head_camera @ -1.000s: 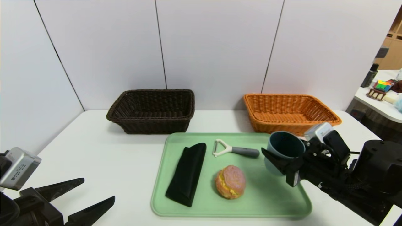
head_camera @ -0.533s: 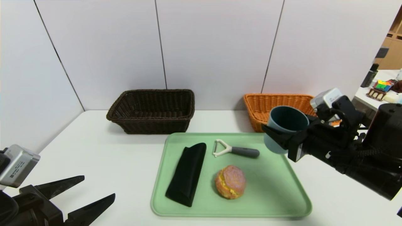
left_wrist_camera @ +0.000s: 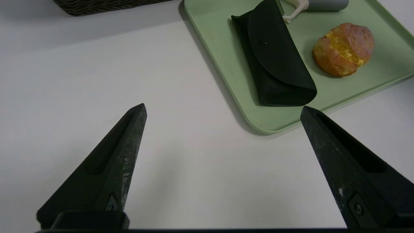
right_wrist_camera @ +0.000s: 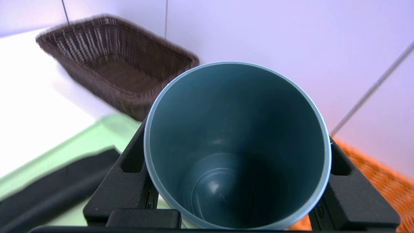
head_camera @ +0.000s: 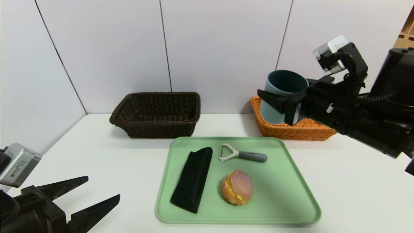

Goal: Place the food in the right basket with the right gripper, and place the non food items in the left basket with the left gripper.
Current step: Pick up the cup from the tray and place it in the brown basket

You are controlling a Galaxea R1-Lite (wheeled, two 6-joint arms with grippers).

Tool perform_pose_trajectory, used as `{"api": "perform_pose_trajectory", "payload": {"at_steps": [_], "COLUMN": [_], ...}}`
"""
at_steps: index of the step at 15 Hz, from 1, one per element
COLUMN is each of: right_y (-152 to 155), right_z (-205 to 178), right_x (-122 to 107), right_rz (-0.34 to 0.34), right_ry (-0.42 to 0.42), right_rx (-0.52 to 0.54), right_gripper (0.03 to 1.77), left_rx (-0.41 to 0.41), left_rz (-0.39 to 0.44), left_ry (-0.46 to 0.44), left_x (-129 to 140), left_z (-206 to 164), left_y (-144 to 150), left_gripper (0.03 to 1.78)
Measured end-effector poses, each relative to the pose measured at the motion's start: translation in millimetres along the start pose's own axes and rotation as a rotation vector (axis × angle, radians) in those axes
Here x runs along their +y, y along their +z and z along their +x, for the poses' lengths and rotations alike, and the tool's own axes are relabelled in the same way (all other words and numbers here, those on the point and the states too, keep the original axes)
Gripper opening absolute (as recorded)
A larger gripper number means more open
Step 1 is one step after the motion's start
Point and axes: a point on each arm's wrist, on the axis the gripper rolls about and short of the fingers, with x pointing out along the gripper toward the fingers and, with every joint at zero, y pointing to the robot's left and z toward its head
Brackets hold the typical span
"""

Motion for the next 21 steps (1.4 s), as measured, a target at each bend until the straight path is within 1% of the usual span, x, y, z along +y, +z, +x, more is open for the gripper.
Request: {"api": "perform_pose_trajectory", "payload": {"at_steps": [3,8,15,19,21], "right_y": [11.3,17.5,9.9,10.5,6.8], "right_z": [29.3,86.6,160.5,195.1,209.0], "right_x": [8.9,32.3,57.5,65.6,73.1], "right_rz": [0.000,0.001,0.005,0.011,0.011], "right_ry": [0.014,0.072,0.110,0.112,0.128], "right_rx": [-0.037,-0.049,-0.070,-0.093,-0.086], "right_gripper": [1.16,1.16,1.15,1.15,1.15], "left_rx": [-0.005,0.002,0.008,0.011,0.012], "left_rz": [0.000,-0.001,-0.001,-0.003,-0.002], "left_ry": [-0.001,0.000,0.000,0.001,0.002], "left_x": [-0.4,-0.3,-0.2,0.0,0.1], "left_z": [1.3,2.9,3.2,3.3,3.3], "left_y": [3.5,3.5,2.3,1.5,0.9], "left_gripper": [1.69,1.69,1.69,1.69,1.69]}}
